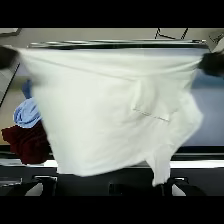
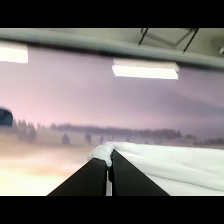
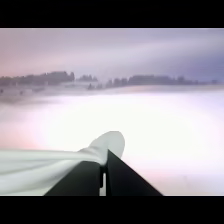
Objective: Fold the clothes and pants, and hang the long-sleeved shirts on hangers.
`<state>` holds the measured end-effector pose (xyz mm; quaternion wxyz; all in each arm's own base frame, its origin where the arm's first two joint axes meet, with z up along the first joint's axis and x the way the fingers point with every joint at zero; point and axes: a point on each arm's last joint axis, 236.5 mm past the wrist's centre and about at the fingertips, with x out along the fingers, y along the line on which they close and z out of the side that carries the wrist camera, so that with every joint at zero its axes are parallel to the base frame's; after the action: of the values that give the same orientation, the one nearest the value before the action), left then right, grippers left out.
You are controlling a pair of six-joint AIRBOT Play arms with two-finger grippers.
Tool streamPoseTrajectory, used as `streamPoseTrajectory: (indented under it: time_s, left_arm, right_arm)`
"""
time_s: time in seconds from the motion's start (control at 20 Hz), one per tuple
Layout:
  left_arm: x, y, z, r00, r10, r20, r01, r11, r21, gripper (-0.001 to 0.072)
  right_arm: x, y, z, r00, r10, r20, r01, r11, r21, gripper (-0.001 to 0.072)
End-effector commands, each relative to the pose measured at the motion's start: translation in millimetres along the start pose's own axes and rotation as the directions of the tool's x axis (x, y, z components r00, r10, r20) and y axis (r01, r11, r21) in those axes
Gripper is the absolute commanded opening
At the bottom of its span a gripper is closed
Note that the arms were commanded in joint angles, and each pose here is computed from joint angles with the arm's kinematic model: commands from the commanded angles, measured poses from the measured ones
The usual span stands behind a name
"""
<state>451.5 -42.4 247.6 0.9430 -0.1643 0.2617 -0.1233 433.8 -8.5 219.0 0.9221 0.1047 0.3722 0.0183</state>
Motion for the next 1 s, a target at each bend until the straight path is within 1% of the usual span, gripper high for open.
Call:
streamPoseTrajectory:
  time_s: [0.0, 0.1, 0.2, 0.25, 0.3, 0.35, 0.4, 0.45, 0.5, 0.55, 0.6, 0.65, 0.7, 0.75, 0.85, 0.9, 0.95]
  left_arm:
    - [117, 66, -117, 0.966, 0.046, -0.253, -0.094, 0.979, -0.182, 0.0021]
    - [153, 74, -161, 0.937, 0.009, -0.350, -0.120, 0.948, -0.294, 0.0022]
    - [173, 64, -198, 0.900, -0.078, -0.428, -0.124, 0.897, -0.423, 0.0023]
    - [175, 59, -210, 0.883, -0.114, -0.456, -0.122, 0.882, -0.455, 0.0029]
    - [173, 58, -216, 0.869, -0.125, -0.478, -0.120, 0.884, -0.451, 0.0122]
    - [167, 58, -216, 0.859, -0.139, -0.494, -0.110, 0.890, -0.442, 0.0302]
    - [156, 59, -215, 0.839, -0.163, -0.519, -0.103, 0.889, -0.446, 0.0559]
    - [138, 61, -216, 0.802, -0.202, -0.563, -0.101, 0.882, -0.460, 0.0706]
    - [115, 64, -222, 0.747, -0.246, -0.617, -0.093, 0.881, -0.464, 0.0708]
    - [93, 67, -233, 0.685, -0.279, -0.673, -0.109, 0.874, -0.473, 0.0707]
    - [71, 69, -249, 0.616, -0.296, -0.730, -0.134, 0.874, -0.467, 0.0707]
    - [51, 69, -269, 0.549, -0.297, -0.781, -0.163, 0.879, -0.448, 0.0707]
    - [36, 67, -290, 0.504, -0.284, -0.815, -0.189, 0.885, -0.426, 0.0706]
    - [26, 63, -308, 0.484, -0.274, -0.831, -0.202, 0.889, -0.411, 0.0706]
    - [13, 52, -345, 0.484, -0.261, -0.835, -0.218, 0.889, -0.404, 0.0701]
    - [8, 47, -364, 0.480, -0.261, -0.837, -0.232, 0.883, -0.408, 0.0575]
    - [3, 41, -380, 0.471, -0.272, -0.839, -0.244, 0.874, -0.421, 0.0518]
  right_arm:
    - [150, -11, -64, 0.976, 0.099, -0.192, -0.022, 0.930, 0.367, 0.0033]
    - [197, 2, -97, 0.939, 0.212, -0.270, -0.027, 0.830, 0.557, 0.0032]
    - [219, 16, -117, 0.903, 0.302, -0.305, -0.045, 0.773, 0.633, 0.0033]
    - [223, 18, -120, 0.895, 0.319, -0.312, -0.051, 0.768, 0.639, 0.0050]
    - [220, 12, -117, 0.897, 0.317, -0.308, -0.060, 0.778, 0.625, 0.0177]
    - [211, 0, -110, 0.897, 0.316, -0.310, -0.079, 0.803, 0.591, 0.0374]
    - [197, -17, -105, 0.891, 0.315, -0.327, -0.089, 0.827, 0.555, 0.0540]
    - [178, -43, -103, 0.884, 0.305, -0.354, -0.076, 0.841, 0.536, 0.0648]
    - [159, -71, -107, 0.875, 0.291, -0.388, -0.043, 0.843, 0.536, 0.0650]
    - [138, -101, -119, 0.859, 0.269, -0.437, 0.012, 0.841, 0.541, 0.0642]
    - [119, -127, -138, 0.830, 0.241, -0.504, 0.081, 0.840, 0.536, 0.0615]
    - [100, -150, -161, 0.785, 0.210, -0.583, 0.162, 0.838, 0.520, 0.0606]
    - [85, -164, -181, 0.740, 0.190, -0.645, 0.219, 0.839, 0.498, 0.0607]
    - [75, -171, -197, 0.700, 0.184, -0.690, 0.247, 0.844, 0.477, 0.0607]
    - [69, -171, -210, 0.675, 0.184, -0.714, 0.236, 0.864, 0.446, 0.0606]
    - [69, -169, -212, 0.674, 0.190, -0.714, 0.221, 0.870, 0.440, 0.0604]
    - [70, -168, -213, 0.674, 0.196, -0.712, 0.219, 0.868, 0.446, 0.0604]
